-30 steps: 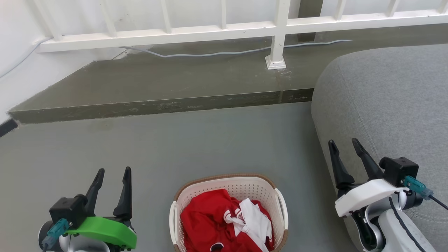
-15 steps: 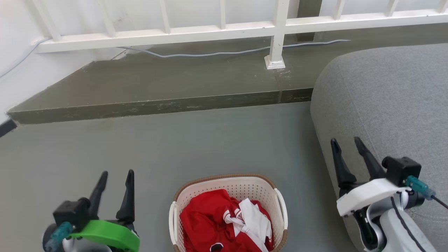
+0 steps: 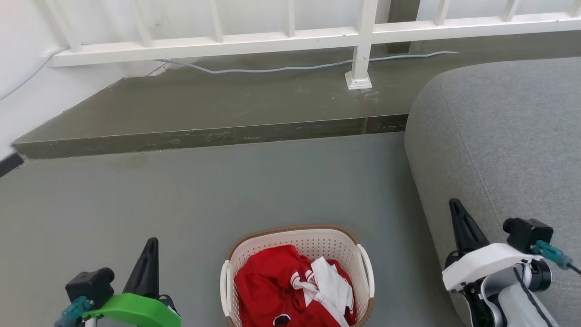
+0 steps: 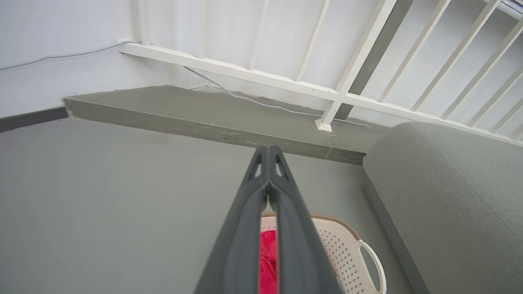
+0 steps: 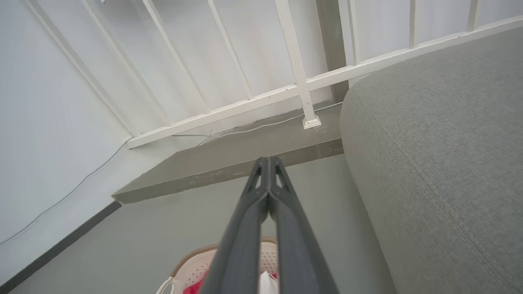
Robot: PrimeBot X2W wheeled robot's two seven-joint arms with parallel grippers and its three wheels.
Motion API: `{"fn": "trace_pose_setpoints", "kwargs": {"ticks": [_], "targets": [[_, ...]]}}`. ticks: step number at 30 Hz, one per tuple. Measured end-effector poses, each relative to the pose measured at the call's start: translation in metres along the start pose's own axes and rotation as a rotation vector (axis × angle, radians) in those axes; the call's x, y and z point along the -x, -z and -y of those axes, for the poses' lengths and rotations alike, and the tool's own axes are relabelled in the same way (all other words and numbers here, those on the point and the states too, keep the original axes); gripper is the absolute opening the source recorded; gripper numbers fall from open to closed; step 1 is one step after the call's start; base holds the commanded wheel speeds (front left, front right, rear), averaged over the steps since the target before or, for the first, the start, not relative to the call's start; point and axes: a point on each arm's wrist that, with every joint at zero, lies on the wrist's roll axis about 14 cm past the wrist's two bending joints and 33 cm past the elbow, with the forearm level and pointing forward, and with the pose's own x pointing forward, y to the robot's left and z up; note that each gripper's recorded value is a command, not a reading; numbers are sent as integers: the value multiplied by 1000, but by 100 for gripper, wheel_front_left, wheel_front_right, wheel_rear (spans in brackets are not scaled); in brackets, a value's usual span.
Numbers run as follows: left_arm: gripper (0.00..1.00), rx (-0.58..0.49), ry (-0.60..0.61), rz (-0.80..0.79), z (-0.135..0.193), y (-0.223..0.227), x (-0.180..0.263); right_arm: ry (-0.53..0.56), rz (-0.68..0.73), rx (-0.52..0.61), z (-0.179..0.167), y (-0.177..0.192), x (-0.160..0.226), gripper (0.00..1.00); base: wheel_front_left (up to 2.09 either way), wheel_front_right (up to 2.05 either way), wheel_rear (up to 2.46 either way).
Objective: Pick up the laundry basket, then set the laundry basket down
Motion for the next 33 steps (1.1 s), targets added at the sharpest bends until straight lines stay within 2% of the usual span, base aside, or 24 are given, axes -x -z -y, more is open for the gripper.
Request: {"fn": "trace_pose_setpoints", "kwargs": {"ticks": [6, 33], "targets": [[0, 100, -34, -11, -6, 2, 1, 33, -16, -98, 7, 2, -1, 0, 0, 0, 0], [0, 394, -136, -26, -32, 2, 2, 105, -38, -441, 22, 2, -7, 0, 0, 0, 0]]}}
